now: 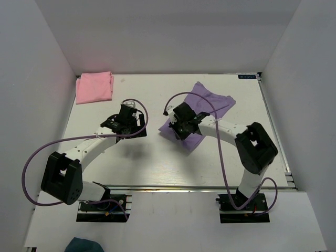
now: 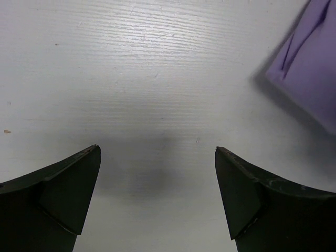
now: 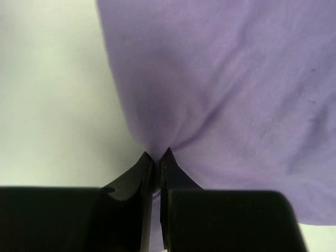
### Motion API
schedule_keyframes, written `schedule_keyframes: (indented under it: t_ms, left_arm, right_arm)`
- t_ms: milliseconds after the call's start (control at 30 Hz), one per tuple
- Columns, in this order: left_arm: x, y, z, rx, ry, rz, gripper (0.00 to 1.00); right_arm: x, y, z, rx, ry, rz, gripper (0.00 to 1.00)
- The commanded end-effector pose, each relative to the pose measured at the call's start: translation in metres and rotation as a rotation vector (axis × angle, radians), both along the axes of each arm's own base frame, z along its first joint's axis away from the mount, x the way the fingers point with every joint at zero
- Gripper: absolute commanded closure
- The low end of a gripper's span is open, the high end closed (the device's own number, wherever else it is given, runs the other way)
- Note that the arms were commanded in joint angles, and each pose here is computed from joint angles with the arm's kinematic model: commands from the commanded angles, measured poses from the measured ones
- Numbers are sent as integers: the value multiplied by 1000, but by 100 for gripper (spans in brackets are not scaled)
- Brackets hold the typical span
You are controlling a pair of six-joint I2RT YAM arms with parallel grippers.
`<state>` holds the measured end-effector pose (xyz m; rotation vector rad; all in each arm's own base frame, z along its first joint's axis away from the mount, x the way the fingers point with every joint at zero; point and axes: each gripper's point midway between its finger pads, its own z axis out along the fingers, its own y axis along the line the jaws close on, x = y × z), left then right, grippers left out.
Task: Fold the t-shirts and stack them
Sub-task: Grab one side of the 2/3 rectangular tshirt with right arm
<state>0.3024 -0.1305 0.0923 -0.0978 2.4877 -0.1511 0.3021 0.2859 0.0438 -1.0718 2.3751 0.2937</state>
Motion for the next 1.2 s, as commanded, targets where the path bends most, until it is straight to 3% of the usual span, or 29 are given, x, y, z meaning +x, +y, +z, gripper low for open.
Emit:
schedule_keyframes:
  t_ms: [0, 133, 367, 667, 1167]
  left_arm:
    - [6, 1, 6, -15, -31, 1, 0]
    - [10, 9, 12, 8, -40, 30, 0]
    - [9, 25, 21, 37, -67, 110, 0]
    - [8, 50, 39, 74, -105, 227, 0]
    - [10, 58, 47, 109, -94, 284, 0]
  right_arm:
    - [-62, 37, 55, 244, 189, 140, 97]
    - [-104, 40, 86, 306, 369, 221, 98]
    - [-132, 56, 150, 469, 460, 404, 100]
    - [-92, 51, 185, 548, 413, 340, 100]
    - [-5, 20, 159, 672, 494, 231, 100]
